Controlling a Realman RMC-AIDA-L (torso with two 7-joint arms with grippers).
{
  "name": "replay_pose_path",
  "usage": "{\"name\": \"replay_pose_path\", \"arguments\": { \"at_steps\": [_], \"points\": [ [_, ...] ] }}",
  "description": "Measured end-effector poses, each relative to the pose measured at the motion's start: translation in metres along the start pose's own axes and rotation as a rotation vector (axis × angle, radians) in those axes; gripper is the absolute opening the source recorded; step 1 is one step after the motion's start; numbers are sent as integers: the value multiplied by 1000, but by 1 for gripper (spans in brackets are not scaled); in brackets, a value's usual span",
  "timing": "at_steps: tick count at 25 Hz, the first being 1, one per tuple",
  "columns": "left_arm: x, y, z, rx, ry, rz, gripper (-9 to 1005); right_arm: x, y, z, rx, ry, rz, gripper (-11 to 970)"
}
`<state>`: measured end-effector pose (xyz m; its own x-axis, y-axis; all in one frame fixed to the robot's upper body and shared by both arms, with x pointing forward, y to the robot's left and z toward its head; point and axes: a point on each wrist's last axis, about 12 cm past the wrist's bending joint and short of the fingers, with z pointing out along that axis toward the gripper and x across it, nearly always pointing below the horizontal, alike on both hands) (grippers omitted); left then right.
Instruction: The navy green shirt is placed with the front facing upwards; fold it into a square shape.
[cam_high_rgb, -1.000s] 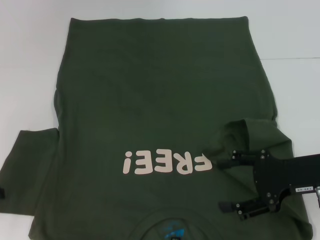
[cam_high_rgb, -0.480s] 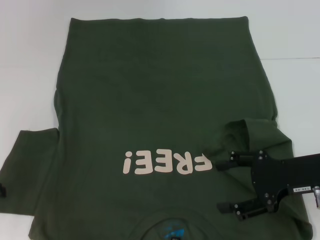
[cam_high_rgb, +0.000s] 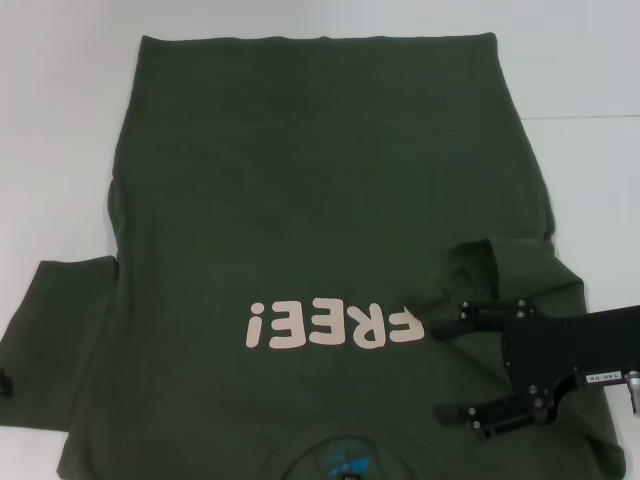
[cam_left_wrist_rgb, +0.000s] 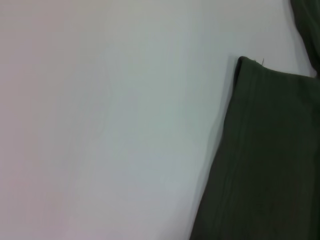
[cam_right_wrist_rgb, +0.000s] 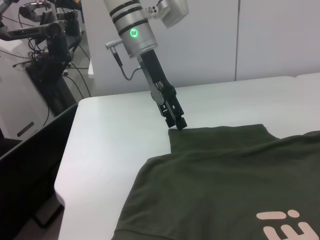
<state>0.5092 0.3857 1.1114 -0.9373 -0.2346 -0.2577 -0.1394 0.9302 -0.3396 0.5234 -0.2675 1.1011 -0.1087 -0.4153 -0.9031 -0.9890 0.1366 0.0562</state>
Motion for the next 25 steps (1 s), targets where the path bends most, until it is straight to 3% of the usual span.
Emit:
{"name": "replay_pose_path", "arguments": {
  "at_steps": [25],
  "points": [
    [1,3,1,-7,6,-10,735,1,0,2,-7,5,7,924]
  ]
}}
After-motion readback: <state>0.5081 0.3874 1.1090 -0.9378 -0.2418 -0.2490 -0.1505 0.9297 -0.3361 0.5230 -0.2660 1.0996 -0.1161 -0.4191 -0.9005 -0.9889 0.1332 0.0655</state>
